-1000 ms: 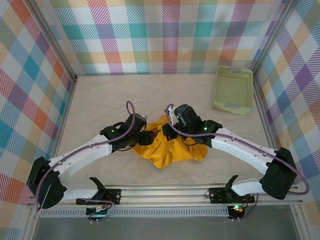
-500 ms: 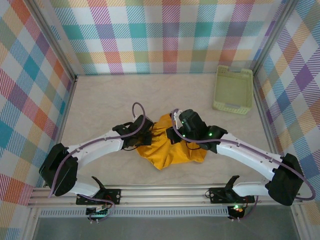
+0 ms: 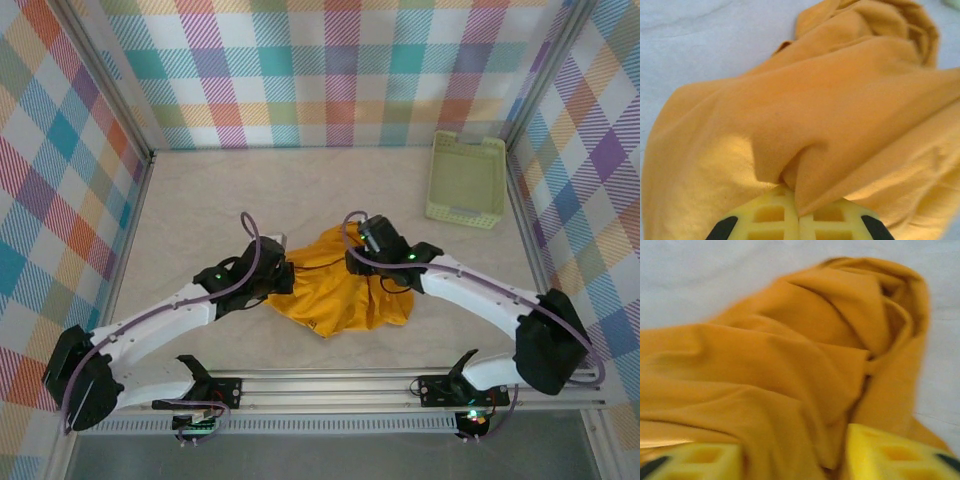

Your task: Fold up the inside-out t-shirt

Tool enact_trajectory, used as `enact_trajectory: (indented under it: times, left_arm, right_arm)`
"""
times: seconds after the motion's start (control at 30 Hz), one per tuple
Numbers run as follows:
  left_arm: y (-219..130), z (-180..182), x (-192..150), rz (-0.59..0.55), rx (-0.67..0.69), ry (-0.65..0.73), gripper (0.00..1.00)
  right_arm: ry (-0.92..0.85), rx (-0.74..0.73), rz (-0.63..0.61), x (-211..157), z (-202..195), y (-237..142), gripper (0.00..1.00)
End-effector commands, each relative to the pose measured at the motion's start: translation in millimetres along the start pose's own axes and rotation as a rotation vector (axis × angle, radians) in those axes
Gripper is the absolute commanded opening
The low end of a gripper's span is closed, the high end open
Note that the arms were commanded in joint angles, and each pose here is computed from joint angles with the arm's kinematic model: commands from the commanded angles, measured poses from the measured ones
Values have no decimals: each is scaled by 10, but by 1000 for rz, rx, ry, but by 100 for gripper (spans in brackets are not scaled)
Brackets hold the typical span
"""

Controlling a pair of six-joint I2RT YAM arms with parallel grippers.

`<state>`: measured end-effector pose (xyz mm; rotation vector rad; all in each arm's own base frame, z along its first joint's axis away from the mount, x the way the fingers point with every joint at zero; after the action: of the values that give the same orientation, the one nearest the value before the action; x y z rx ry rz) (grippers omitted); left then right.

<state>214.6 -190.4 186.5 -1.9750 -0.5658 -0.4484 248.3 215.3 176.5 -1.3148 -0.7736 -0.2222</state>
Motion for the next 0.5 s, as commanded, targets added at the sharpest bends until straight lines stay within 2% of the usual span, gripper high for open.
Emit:
enact_trajectory:
  times: [0.0,0.1,0.27,0.37,0.47]
  left_arm:
    - [-65,-97,-75,22,-89,14,0]
    - [-106,-130,-108,18,-133,40,0]
    - [-117,-128,-138,17,-151,62,0]
    - [-127,-120,-161,20,-159,63,0]
    - [-135,-134,-150,18,-163,65,0]
  right_arm:
    - [-190,-216,8,-6,-16,-152,63]
    - [-288,-95,-45,33,298,-351,63]
    - [-277,232,-91,79,731,-579,56]
    - [-262,320,-55,54,873,-492,52]
    - [-270,342,9,-2,969,-324,46]
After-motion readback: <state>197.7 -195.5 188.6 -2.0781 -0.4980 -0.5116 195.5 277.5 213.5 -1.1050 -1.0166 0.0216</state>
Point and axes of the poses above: each hand's point on the last joint's axis, 136 mm out from that joint toward the fingers, its own y axis out along the fingers, its own z axis along the line the jaws close on, x = y × z, the point moved 6 cm from there along -y, back along the fingers, and after that the axes turned 8 degrees about -y, right-handed, at the moved point
